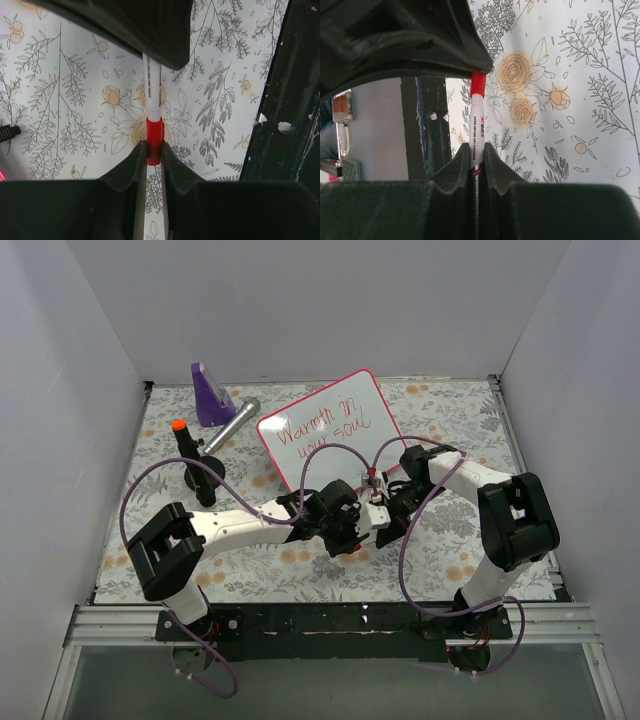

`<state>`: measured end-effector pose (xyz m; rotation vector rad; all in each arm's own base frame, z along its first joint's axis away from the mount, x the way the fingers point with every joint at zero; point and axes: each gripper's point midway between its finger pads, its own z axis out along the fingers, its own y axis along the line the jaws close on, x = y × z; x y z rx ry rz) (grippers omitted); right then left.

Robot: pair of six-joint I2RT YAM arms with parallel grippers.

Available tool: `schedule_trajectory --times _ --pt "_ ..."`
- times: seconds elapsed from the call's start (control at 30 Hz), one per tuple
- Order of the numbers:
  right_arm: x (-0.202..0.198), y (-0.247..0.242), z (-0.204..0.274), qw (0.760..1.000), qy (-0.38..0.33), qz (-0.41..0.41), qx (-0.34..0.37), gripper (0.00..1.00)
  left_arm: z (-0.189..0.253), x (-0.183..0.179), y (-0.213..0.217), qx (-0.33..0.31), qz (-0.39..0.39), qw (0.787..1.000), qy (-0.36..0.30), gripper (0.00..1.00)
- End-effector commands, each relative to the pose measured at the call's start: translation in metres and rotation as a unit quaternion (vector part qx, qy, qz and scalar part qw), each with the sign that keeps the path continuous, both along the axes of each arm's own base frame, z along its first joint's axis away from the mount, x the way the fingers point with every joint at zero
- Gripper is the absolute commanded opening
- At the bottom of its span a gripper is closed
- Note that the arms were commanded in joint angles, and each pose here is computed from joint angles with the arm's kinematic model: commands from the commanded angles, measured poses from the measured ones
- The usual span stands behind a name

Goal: Write a sentence on the whiteboard
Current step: Close the whiteboard marker at the center of the board.

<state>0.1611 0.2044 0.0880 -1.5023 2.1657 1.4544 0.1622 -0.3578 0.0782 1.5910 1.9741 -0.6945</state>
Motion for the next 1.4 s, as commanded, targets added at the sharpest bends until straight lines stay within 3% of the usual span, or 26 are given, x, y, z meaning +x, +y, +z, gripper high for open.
schedule_trajectory --times 0.0,0.3,0.5,0.63,1.0,1.03,1.07,1.17,1.37 --pt "-0.009 0.015 0.007 0.999 0.027 0.018 0.038 0.01 0.057 0.015 -0.046 -0.094 -0.031 0.994 -0.052 0.00" --pt "-0.010 0.020 0.005 0.997 0.051 0.017 0.055 0.01 0.064 0.017 -0.067 -0.102 -0.040 0.992 -0.057 0.00" --pt "-0.014 0.020 0.003 0.995 0.070 0.022 0.066 0.01 0.073 0.026 -0.073 -0.112 -0.007 0.991 -0.069 0.02" --pt "-0.012 0.019 0.004 0.995 0.061 0.020 0.072 0.01 0.083 0.025 -0.060 -0.125 0.014 0.989 -0.080 0.17" --pt "-0.013 0.019 0.011 0.994 0.057 0.027 0.091 0.01 0.116 0.009 -0.020 -0.176 0.080 0.979 -0.066 0.41" --pt "-0.015 0.018 0.012 0.994 0.057 0.028 0.093 0.01 0.120 0.010 -0.017 -0.184 0.093 0.976 -0.068 0.47" --pt "-0.015 0.019 0.014 0.993 0.054 0.030 0.098 0.01 0.135 0.007 -0.008 -0.213 0.104 0.969 -0.072 0.63" --pt "-0.017 0.018 0.019 0.992 0.042 0.037 0.112 0.01 0.159 0.005 0.008 -0.277 0.147 0.947 -0.062 0.98" --pt "-0.027 0.017 0.035 0.986 -0.012 0.064 0.153 0.01 0.169 -0.017 0.058 -0.328 0.122 0.936 0.043 0.98"
